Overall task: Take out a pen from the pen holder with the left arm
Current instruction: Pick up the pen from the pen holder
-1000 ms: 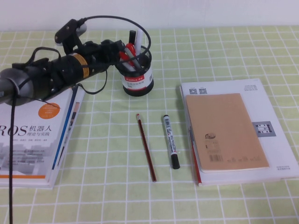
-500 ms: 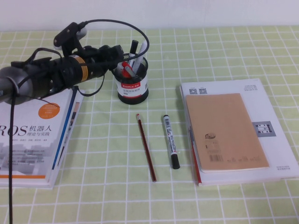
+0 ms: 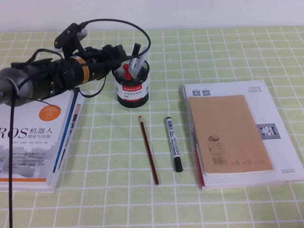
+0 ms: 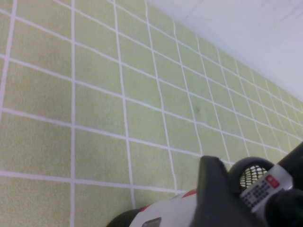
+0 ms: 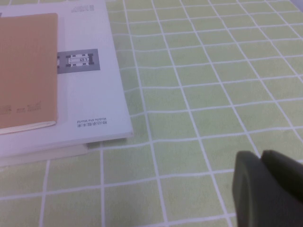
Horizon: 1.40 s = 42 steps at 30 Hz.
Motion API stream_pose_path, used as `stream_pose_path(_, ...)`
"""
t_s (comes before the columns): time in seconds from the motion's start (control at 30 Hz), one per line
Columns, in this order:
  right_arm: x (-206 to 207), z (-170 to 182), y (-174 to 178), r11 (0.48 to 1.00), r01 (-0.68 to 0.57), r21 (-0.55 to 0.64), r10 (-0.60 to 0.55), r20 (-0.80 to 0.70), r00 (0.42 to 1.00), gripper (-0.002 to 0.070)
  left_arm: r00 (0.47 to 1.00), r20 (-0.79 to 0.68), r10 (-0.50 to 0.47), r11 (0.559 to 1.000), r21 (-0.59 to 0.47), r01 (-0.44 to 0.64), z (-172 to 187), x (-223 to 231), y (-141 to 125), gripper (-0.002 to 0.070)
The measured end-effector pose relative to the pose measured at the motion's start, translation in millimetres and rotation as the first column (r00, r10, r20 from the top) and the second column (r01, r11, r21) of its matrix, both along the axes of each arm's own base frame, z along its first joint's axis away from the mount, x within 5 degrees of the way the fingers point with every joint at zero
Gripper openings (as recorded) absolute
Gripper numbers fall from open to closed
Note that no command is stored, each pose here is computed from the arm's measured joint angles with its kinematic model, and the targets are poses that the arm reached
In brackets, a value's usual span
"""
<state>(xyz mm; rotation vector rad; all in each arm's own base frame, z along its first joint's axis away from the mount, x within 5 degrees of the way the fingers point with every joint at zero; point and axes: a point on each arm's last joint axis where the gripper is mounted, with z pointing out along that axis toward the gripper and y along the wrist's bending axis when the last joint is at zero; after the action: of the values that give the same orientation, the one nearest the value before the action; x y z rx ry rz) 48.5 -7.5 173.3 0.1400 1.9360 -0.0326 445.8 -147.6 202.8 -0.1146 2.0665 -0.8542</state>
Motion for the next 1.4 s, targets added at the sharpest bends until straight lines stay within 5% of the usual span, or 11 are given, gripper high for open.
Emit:
stream_pose_path(0.13,0,0,0,1.0,0.0,0.0,0.0,0.0,1.0,-0.0013,1.0,-0.004,0.001,1.0,-0.006,-0.001,0,0,0,0.0337)
stream_pose_path(0.8,0,0,0,1.0,0.0,0.0,0.0,0.0,1.0,-0.0012,0.999,0.005,0.036,0.998,0.042,-0.036,1,3,4,0.0367)
stream_pose_path(1.4,0,0,0,1.0,0.0,0.0,0.0,0.0,1.0,-0.0013,0.998,0.053,0.017,0.999,0.029,-0.019,22,-2,3,0.0329)
